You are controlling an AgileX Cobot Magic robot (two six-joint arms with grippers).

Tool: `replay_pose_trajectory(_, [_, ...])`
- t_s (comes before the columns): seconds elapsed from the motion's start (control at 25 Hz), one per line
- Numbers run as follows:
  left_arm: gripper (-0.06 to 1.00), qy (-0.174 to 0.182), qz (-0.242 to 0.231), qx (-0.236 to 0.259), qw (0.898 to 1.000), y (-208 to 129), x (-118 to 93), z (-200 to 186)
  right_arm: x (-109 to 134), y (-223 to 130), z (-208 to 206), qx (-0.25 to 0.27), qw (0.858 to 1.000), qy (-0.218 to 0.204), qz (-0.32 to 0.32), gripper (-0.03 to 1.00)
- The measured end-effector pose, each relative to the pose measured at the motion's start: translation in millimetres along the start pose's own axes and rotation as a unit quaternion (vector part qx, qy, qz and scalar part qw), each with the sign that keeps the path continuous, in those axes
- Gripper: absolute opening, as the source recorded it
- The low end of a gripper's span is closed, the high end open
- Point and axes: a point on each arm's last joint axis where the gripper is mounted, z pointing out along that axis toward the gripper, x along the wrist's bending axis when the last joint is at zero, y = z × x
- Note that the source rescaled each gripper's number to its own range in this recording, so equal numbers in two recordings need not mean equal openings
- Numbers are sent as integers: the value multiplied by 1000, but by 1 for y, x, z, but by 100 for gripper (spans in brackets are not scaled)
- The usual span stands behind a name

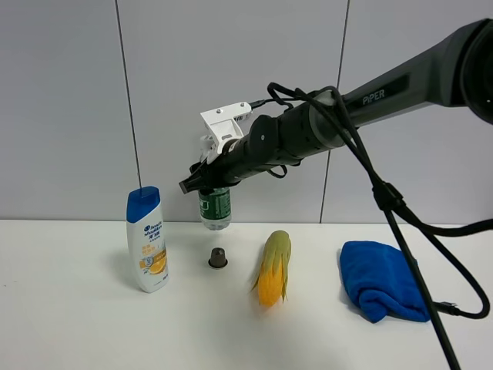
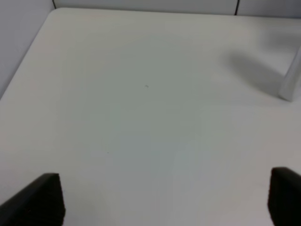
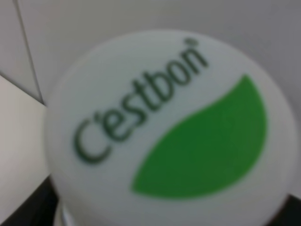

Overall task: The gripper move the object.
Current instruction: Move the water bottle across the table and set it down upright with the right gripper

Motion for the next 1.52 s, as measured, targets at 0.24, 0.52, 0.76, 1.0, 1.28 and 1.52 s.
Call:
replay_pose_trajectory(0.24, [100,0,0,0,1000,0,0,0,1,-6,5,-5,1000,-4,9,0])
replay_pose_trajectory(0.52, [100,0,0,0,1000,0,0,0,4,-17,11,7,1000,-1,14,0])
replay_pose_trajectory(0.76, [100,0,0,0,1000,0,0,0,5,-19,12,11,1000,0,15,0])
replay_pose_trajectory(1.0, [100,0,0,0,1000,0,0,0,5,-19,12,13,1000,1,18,9])
replay_pose_trajectory(1.28, [100,0,0,0,1000,0,0,0,3,-17,12,2,1000,-5,18,18])
replay_pose_trajectory(1.52, [100,0,0,0,1000,0,0,0,3,-15,10,7,999,-2,32,18])
